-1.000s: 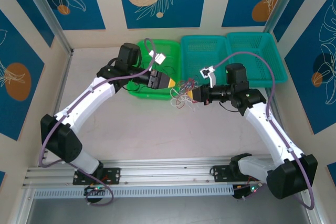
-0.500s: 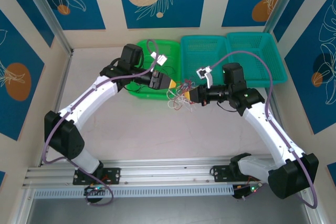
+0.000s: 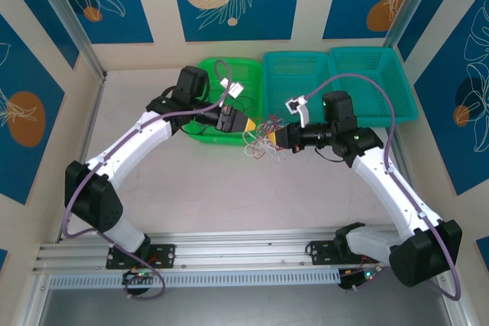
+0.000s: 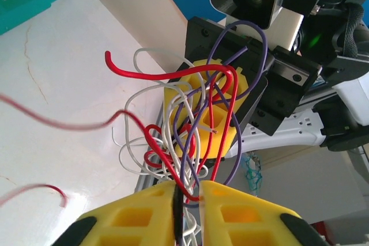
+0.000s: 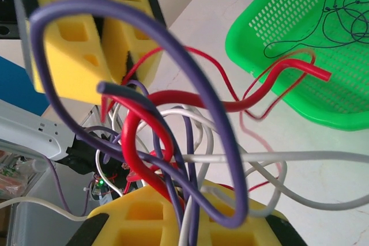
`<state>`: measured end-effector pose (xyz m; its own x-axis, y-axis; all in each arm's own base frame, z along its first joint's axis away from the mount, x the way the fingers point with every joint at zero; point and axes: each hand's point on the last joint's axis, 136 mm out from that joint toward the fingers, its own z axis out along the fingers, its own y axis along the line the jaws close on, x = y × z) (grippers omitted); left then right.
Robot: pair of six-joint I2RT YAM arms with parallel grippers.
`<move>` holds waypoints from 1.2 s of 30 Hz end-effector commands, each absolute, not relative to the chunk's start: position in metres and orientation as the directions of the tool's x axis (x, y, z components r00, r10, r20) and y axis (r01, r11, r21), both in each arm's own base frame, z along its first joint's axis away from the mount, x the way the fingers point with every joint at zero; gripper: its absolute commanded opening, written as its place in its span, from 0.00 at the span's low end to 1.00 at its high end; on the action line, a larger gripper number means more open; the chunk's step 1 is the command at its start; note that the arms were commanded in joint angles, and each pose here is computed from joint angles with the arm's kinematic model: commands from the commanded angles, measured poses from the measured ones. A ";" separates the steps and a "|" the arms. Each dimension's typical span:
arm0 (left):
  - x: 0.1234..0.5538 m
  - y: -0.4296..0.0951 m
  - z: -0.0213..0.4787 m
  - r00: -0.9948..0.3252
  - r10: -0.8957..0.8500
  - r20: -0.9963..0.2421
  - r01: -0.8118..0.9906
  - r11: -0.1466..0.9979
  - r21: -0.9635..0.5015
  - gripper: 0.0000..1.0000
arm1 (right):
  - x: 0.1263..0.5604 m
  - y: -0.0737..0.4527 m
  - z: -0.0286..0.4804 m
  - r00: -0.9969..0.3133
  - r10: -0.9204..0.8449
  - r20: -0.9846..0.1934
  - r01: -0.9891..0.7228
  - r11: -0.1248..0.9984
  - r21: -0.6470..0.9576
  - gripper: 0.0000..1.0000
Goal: Untangle the cables
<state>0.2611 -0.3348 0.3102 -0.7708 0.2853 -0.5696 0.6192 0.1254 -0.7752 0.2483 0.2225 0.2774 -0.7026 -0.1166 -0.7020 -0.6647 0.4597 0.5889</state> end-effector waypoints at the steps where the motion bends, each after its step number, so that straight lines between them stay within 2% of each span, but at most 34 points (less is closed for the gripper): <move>1: 0.256 -0.336 0.316 -0.735 0.295 -0.611 0.657 0.090 -0.748 0.10 | 0.249 0.225 0.291 -0.682 -0.109 -0.723 -0.683 0.450 0.575 0.02; 6: 0.257 -0.332 0.315 -0.716 0.292 -0.635 0.686 0.124 -0.717 0.00 | 0.255 0.218 0.283 -0.694 -0.094 -0.714 -0.648 0.513 0.563 0.03; 8: 0.261 -0.329 0.316 -0.707 0.278 -0.650 0.701 0.154 -0.697 0.00 | 0.262 0.211 0.274 -0.710 -0.072 -0.700 -0.604 0.573 0.554 0.05; 13: 0.276 -0.321 0.325 -0.688 0.211 -0.694 0.726 0.214 -0.654 0.00 | 0.286 0.156 0.215 -0.803 0.071 -0.592 -0.286 0.826 0.487 0.10; 16: 0.281 -0.317 0.329 -0.685 0.182 -0.706 0.727 0.231 -0.646 0.00 | 0.287 0.121 0.185 -0.848 0.181 -0.499 -0.084 0.882 0.464 0.13; 19: 0.285 -0.314 0.332 -0.682 0.162 -0.713 0.728 0.244 -0.640 0.00 | 0.280 0.099 0.159 -0.875 0.261 -0.407 0.056 0.891 0.451 0.18; 24: 0.287 -0.313 0.332 -0.685 0.155 -0.712 0.724 0.251 -0.642 0.00 | 0.263 0.100 0.131 -0.927 0.241 -0.289 0.087 0.885 0.458 0.22; 26: 0.288 -0.312 0.331 -0.686 0.154 -0.711 0.723 0.258 -0.641 0.00 | 0.257 0.100 0.126 -0.935 0.242 -0.259 0.103 0.885 0.453 0.27; 27: 0.288 -0.312 0.331 -0.686 0.153 -0.712 0.723 0.260 -0.640 0.00 | 0.255 0.105 0.131 -0.939 0.227 -0.259 0.079 0.874 0.480 0.25; 29: 0.288 -0.312 0.329 -0.691 0.152 -0.707 0.718 0.263 -0.645 0.00 | 0.255 0.120 0.147 -0.936 0.185 -0.301 -0.013 0.833 0.553 0.21; 31: 0.290 -0.311 0.326 -0.693 0.151 -0.704 0.714 0.275 -0.644 0.00 | 0.255 0.132 0.167 -0.912 0.159 -0.377 -0.112 0.788 0.605 0.10; 34: 0.296 -0.308 0.322 -0.692 0.146 -0.707 0.709 0.323 -0.627 0.00 | 0.255 0.135 0.183 -0.871 0.149 -0.468 -0.193 0.772 0.606 0.07; 36: 0.299 -0.304 0.316 -0.689 0.154 -0.708 0.706 0.363 -0.608 0.00 | 0.256 0.128 0.184 -0.856 0.169 -0.489 -0.175 0.795 0.581 0.05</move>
